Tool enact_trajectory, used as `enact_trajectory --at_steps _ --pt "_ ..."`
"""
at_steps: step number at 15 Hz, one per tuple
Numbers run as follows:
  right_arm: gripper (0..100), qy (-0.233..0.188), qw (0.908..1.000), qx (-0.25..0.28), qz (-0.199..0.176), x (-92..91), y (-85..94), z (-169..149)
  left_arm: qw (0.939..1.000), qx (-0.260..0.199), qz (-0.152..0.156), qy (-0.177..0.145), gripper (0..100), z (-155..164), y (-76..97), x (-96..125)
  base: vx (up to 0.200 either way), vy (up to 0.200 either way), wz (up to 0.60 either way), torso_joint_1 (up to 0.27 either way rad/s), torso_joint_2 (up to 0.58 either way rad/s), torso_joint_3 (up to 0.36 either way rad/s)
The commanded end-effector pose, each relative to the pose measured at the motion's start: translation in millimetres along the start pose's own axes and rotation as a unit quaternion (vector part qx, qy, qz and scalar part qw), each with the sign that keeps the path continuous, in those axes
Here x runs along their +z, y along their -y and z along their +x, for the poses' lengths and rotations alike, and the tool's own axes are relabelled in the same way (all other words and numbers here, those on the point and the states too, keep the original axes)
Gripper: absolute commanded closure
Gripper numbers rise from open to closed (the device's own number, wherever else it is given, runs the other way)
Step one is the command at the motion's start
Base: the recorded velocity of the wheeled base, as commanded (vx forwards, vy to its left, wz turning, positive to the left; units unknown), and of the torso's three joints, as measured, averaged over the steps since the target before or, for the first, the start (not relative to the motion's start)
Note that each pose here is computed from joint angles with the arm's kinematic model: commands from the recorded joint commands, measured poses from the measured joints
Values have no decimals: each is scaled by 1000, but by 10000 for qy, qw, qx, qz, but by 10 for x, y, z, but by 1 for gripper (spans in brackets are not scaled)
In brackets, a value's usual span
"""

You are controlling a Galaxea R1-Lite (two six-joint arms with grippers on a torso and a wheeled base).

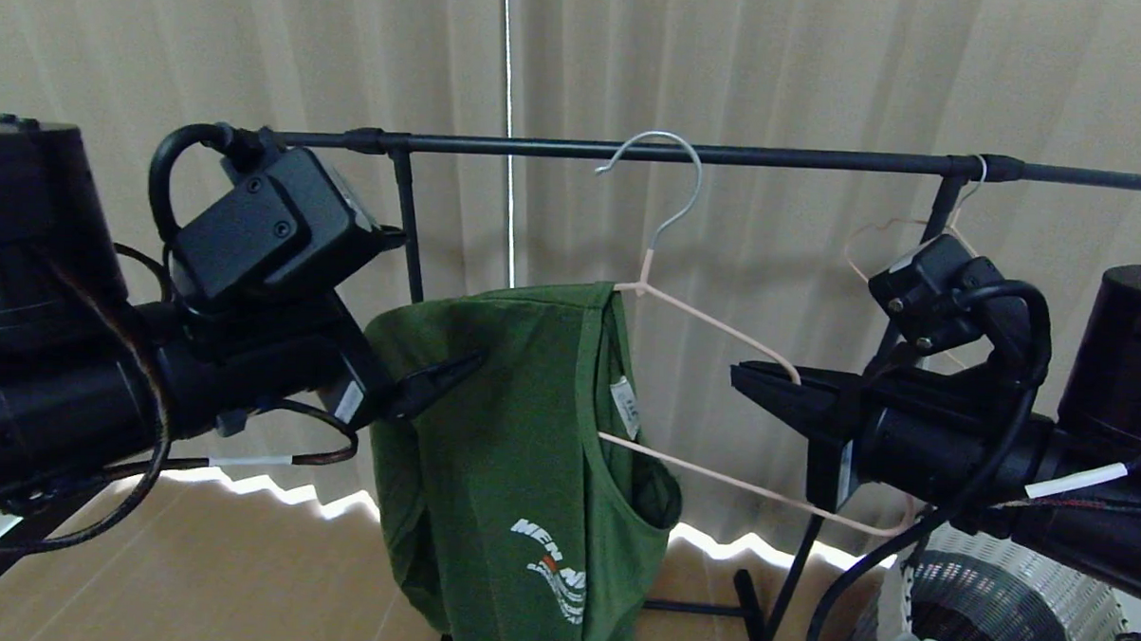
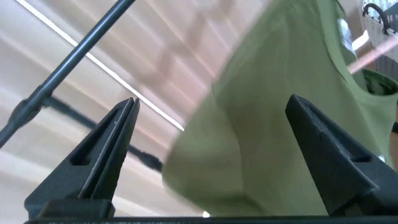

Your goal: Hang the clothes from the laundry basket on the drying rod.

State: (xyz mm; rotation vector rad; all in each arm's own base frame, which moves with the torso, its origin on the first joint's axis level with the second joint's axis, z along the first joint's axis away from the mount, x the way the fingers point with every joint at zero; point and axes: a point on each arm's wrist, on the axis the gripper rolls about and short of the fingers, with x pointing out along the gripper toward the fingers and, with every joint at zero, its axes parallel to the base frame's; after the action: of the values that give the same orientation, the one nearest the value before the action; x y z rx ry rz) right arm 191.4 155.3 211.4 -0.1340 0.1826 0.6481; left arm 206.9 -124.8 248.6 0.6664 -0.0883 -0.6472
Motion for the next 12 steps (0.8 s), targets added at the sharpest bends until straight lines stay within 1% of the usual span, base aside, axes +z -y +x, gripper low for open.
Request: enact_trajectory --at_steps 1,3,6,8,10,11,12 --pt "100 5 9999 149 -25 -1 -73 -10 9998 -116 97 -125 0 171 28 -49 0 0 0 0 0 0" --pt "100 12 9996 269 -43 0 -132 -19 9996 -71 266 -54 0 187 26 -49 0 0 0 0 0 0" --pt "100 32 9994 335 -57 7 -165 -26 9996 -52 293 -30 0 208 30 -51 0 0 0 0 0 0" --pt "100 44 9992 402 -70 11 -198 -34 9994 -133 321 26 0 212 74 -23 0 0 0 0 0 0" --pt "100 54 9990 432 -76 12 -214 -32 9994 -141 325 53 0 208 80 -11 0 0 0 0 0 0" --pt "100 250 9983 513 -70 46 -258 -35 9993 -152 325 51 0 208 86 -12 0 0 0 0 0 0" --pt "100 251 9983 520 -78 31 -258 -38 9993 -162 324 40 0 198 93 -20 0 0 0 0 0 0"
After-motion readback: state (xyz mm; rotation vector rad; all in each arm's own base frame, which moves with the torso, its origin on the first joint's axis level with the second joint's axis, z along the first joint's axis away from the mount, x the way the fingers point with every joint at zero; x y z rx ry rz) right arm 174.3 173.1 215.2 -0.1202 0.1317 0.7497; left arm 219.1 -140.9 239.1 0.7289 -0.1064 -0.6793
